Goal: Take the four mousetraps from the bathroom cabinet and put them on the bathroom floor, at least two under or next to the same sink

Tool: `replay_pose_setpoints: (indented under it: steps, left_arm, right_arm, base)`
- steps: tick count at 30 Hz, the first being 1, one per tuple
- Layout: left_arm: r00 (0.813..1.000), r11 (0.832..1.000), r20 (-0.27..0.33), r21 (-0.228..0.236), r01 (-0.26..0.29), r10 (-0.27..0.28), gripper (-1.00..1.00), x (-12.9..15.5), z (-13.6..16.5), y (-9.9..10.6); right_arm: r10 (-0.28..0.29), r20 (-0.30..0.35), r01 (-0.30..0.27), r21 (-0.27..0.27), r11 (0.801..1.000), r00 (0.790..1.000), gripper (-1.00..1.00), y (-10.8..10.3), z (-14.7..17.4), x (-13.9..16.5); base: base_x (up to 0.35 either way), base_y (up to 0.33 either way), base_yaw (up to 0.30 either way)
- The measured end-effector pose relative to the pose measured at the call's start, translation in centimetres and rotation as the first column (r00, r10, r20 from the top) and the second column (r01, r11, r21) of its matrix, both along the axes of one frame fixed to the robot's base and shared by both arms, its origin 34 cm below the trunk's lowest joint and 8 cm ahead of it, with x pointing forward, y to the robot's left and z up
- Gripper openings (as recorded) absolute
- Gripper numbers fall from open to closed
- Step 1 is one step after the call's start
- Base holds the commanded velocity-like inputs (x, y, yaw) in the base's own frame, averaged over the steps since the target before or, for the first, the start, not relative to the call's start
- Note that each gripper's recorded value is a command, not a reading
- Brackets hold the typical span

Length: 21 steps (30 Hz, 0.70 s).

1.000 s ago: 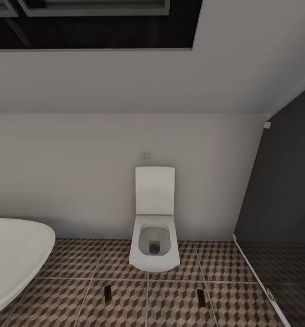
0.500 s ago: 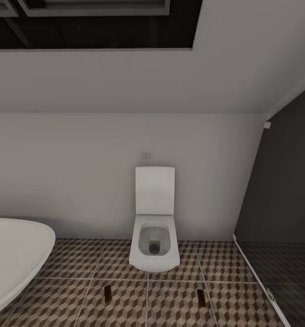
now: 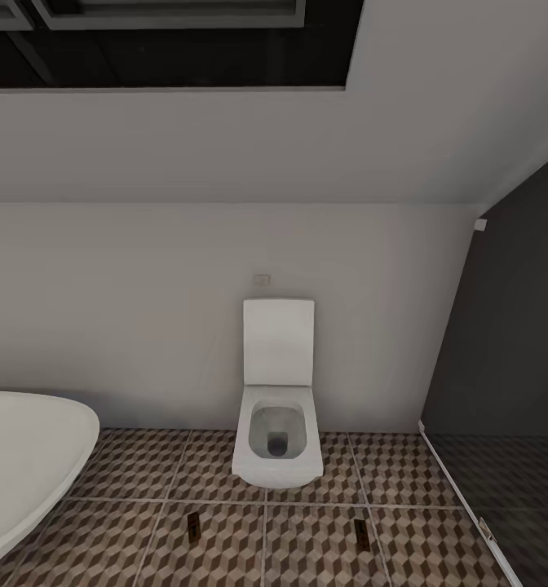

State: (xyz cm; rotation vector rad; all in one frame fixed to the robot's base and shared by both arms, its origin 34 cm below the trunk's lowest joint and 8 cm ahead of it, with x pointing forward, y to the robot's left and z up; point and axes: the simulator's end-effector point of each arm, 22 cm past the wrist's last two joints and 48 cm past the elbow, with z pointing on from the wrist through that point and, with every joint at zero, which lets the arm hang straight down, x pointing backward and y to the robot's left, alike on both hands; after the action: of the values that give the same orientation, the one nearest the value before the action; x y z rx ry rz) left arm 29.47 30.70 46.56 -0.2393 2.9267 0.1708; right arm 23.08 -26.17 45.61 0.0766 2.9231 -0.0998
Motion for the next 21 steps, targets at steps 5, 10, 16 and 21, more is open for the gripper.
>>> replay_pose_setpoints:
  steps: [5, 10, 16, 21]
  left_arm:
    - [1.0, 1.0, 0.0, 0.001, 0.001, -0.001, 1.0, 0.0, 0.0, 0.07]
    - [1.0, 1.0, 0.0, 0.001, 0.001, -0.001, 1.0, 0.01, 0.01, 0.09]
    - [1.0, 1.0, 0.0, 0.002, 0.001, -0.001, 1.0, -0.01, 0.01, 0.1]
    - [1.0, 1.0, -0.001, 0.001, 0.001, -0.001, 1.0, -0.01, 0.0, 0.02]
  right_arm:
    - [-0.002, 0.0, 0.002, 0.001, 1.0, 1.0, 1.0, 0.1, 0.0, 0.0]
    - [0.0, 0.0, 0.0, 0.001, 1.0, 1.0, 1.0, 0.13, 0.0, 0.0]
    - [-0.003, 0.0, 0.003, 0.002, 1.0, 1.0, 1.0, 0.19, 0.0, -0.01]
    - [-0.002, 0.0, 0.002, 0.003, 1.0, 1.0, 1.0, 0.2, 0.0, 0.0]
  base:
    - [0.0, 0.0, 0.0]
    - [0.0, 0.0, 0.0]
    - [0.0, 0.0, 0.0]
    - [0.0, 0.0, 0.0]
